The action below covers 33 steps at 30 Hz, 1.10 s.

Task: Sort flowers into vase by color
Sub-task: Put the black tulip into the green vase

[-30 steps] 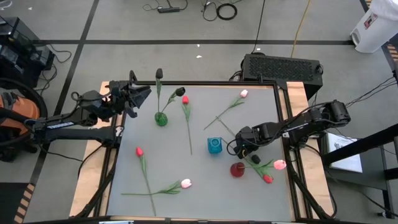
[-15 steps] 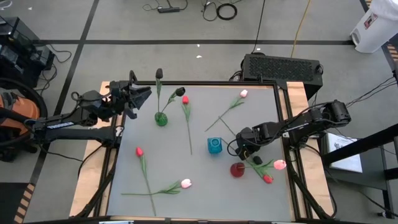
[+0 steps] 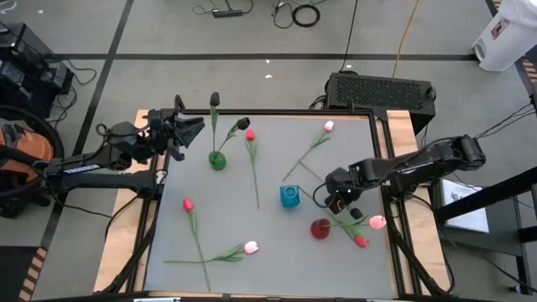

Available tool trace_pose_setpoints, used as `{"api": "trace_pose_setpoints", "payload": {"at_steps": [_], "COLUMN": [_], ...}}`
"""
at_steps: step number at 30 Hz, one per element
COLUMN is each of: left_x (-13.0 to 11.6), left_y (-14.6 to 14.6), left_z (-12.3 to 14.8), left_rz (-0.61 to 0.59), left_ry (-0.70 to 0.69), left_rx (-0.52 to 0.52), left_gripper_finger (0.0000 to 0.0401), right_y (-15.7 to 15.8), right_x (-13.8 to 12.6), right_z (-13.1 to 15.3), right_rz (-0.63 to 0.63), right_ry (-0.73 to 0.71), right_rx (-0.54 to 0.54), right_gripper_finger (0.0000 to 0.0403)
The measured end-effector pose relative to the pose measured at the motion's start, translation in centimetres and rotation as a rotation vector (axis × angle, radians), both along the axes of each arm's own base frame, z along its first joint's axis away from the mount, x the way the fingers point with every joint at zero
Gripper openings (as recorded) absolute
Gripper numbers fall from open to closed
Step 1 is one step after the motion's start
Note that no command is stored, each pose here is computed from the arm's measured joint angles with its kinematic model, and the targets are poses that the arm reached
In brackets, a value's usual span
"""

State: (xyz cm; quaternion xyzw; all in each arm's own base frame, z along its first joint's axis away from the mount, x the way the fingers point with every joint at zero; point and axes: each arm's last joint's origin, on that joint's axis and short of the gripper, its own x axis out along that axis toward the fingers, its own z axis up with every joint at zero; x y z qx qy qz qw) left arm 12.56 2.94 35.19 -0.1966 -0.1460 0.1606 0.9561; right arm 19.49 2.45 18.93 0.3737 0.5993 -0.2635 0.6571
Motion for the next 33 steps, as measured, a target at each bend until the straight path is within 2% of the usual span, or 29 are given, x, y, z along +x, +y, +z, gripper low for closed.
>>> {"api": "trace_pose_setpoints", "payload": {"at_steps": [19,33], "left_x": [0.0,0.0], "left_y": [0.0,0.0], "left_z": [0.0,0.0], "left_rz": [0.000,0.000], "left_ry": [0.000,0.000], "left_rx": [-0.001,-0.001], "left_gripper_finger": [0.0135,0.0135], "right_y": [0.0,-0.1], "right_x": [-0.1,-0.3], "right_z": [7.2,9.9], "right_rz": [0.074,0.147], "right_ry": [0.008,0.003], "right_rx": [-0.012,-0.027], "right_gripper_finger": [0.0002,0.0002]}}
